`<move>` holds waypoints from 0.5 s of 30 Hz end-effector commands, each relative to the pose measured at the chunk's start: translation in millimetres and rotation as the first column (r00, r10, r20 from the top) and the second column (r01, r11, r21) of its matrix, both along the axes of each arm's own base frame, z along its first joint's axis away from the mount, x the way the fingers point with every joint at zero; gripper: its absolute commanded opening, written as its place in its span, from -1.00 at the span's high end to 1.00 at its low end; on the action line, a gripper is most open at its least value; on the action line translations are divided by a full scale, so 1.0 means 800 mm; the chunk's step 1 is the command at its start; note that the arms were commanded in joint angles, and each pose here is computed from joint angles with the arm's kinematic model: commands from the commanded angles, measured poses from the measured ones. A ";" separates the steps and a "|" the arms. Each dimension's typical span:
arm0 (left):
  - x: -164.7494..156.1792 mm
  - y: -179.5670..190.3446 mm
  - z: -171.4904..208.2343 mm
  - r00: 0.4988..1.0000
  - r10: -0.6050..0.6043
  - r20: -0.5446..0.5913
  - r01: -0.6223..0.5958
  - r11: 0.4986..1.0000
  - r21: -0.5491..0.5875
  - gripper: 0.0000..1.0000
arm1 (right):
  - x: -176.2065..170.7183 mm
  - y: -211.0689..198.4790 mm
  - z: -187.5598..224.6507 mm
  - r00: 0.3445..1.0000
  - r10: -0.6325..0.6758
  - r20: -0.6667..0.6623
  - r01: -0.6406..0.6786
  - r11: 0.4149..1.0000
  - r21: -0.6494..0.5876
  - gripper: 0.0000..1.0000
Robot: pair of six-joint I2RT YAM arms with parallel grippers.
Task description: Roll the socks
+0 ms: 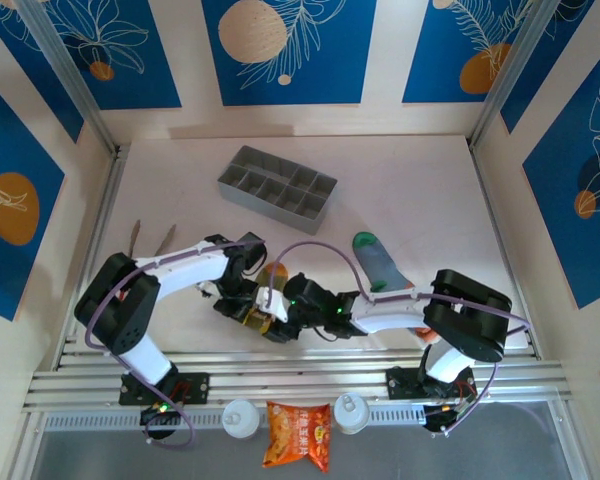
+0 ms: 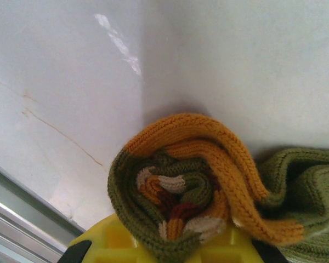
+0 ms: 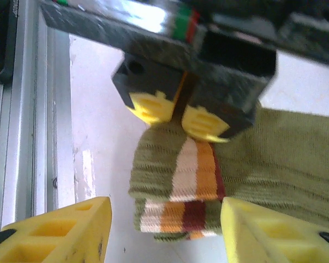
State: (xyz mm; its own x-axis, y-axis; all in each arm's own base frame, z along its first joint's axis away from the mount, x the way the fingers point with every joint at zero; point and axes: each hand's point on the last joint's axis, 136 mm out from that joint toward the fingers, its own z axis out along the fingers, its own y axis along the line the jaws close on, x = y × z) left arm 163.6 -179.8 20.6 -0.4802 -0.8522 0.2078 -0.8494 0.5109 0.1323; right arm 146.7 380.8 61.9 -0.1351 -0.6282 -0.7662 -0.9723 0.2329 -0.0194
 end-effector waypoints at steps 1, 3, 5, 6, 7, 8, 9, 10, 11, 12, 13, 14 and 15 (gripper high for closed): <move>-0.055 0.049 -0.027 0.976 0.127 -0.179 -0.082 0.967 0.240 1.00 | 0.025 0.017 0.010 0.988 -0.048 0.149 0.051 0.999 -0.016 -0.09; -0.054 0.047 -0.029 0.976 0.126 -0.179 -0.082 0.969 0.233 1.00 | 0.018 0.022 0.003 0.987 -0.007 0.162 0.015 0.999 -0.047 -0.08; -0.050 0.045 -0.030 0.977 0.121 -0.177 -0.080 0.972 0.223 1.00 | 0.013 0.023 -0.006 0.985 0.018 0.170 -0.005 0.997 -0.079 -0.07; -0.049 0.045 -0.030 0.976 0.119 -0.180 -0.078 0.972 0.223 1.00 | 0.011 0.021 -0.012 0.985 0.021 0.171 -0.005 0.995 -0.098 -0.06; -0.048 0.044 -0.030 0.977 0.116 -0.180 -0.075 0.973 0.219 1.00 | 0.010 0.020 -0.017 0.985 0.021 0.171 -0.002 0.994 -0.109 -0.04; -0.046 0.043 -0.030 0.978 0.113 -0.178 -0.074 0.974 0.214 1.00 | 0.008 0.017 -0.023 0.985 0.022 0.169 0.000 0.992 -0.126 -0.02; -0.045 0.042 -0.030 0.977 0.113 -0.179 -0.075 0.975 0.210 1.00 | 0.008 0.015 -0.029 0.986 0.018 0.168 0.006 0.990 -0.142 0.00; -0.045 0.042 -0.031 0.977 0.113 -0.179 -0.075 0.975 0.207 1.00 | 0.006 0.013 -0.034 0.986 0.022 0.165 0.004 0.988 -0.156 0.01; -0.043 0.041 -0.031 0.978 0.111 -0.176 -0.075 0.976 0.203 1.00 | 0.005 0.012 -0.041 0.987 0.023 0.162 0.006 0.985 -0.171 0.04; -0.042 0.041 -0.030 0.978 0.110 -0.175 -0.074 0.977 0.201 1.00 | 0.006 0.010 -0.048 0.987 0.016 0.157 0.015 0.981 -0.192 0.08; -0.042 0.041 -0.030 0.978 0.109 -0.176 -0.073 0.977 0.199 1.00 | 0.006 0.007 -0.055 0.988 0.008 0.152 0.025 0.977 -0.212 0.12; -0.041 0.040 -0.030 0.979 0.106 -0.174 -0.071 0.978 0.195 1.00 | 0.008 0.004 -0.061 0.988 -0.007 0.151 0.042 0.972 -0.229 0.15; -0.041 0.040 -0.029 0.979 0.105 -0.173 -0.071 0.979 0.193 1.00 | 0.009 0.002 -0.066 0.988 -0.021 0.152 0.057 0.969 -0.241 0.18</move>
